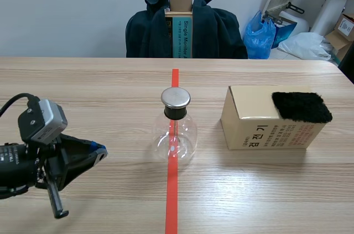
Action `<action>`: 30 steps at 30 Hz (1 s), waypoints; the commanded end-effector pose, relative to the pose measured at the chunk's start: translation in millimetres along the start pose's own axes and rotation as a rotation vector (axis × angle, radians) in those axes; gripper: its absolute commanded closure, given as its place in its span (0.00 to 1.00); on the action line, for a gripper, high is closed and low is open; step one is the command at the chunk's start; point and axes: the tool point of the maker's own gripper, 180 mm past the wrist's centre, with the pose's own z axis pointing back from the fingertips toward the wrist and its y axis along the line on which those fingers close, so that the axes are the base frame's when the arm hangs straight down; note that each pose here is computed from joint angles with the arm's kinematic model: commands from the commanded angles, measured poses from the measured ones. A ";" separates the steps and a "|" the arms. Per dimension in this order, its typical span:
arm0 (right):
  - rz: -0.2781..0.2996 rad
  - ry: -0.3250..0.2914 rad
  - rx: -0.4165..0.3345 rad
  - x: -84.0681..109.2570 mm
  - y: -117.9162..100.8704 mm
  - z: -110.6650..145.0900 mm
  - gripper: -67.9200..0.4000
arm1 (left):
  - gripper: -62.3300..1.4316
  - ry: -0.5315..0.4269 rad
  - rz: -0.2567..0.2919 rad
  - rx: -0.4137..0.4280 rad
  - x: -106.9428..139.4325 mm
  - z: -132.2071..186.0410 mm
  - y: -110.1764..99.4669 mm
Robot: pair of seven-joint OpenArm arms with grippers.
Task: Do the electroscope experiment.
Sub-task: 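Bring the plate to the electroscope and point at the metal foil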
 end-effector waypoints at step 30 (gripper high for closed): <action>-0.231 -0.105 -0.105 53.8 -46.1 -33.0 0.98 | 0.93 -0.218 0.164 -0.001 7.8 -66.4 -4.9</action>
